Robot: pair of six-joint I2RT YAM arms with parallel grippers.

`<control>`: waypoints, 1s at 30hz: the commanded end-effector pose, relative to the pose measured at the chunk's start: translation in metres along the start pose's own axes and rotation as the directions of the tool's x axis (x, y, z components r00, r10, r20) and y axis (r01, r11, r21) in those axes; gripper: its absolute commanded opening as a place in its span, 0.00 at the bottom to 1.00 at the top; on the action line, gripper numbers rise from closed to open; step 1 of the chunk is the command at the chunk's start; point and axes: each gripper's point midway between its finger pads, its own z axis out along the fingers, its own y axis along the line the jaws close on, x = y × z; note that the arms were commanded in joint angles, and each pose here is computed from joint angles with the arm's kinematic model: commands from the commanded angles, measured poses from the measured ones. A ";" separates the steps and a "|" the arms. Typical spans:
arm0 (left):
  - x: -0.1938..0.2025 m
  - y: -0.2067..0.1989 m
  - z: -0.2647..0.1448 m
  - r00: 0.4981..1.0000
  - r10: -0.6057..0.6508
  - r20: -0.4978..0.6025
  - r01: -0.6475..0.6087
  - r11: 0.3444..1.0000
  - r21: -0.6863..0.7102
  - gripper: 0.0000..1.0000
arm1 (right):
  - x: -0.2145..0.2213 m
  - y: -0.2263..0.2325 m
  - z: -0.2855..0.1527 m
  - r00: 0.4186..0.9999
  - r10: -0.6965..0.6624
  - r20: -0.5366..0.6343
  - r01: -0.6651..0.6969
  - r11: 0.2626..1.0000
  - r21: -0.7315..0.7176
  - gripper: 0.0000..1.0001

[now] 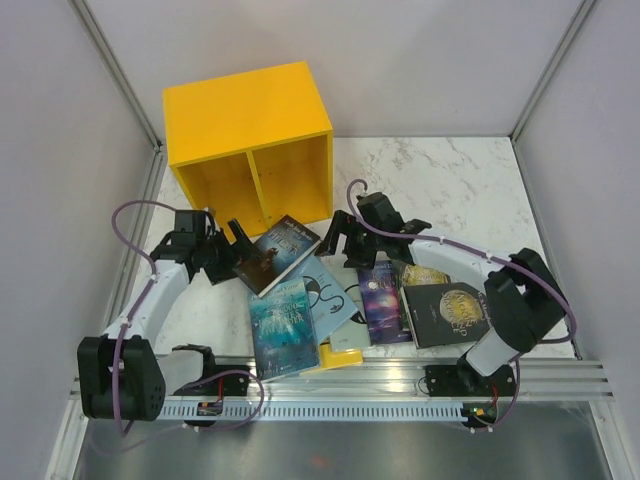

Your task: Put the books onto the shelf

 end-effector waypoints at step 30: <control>0.010 -0.013 -0.021 0.997 0.076 -0.001 -0.076 0.994 0.077 0.99 | -0.068 0.039 0.127 0.964 0.163 0.209 -0.139 0.982 -0.125 0.11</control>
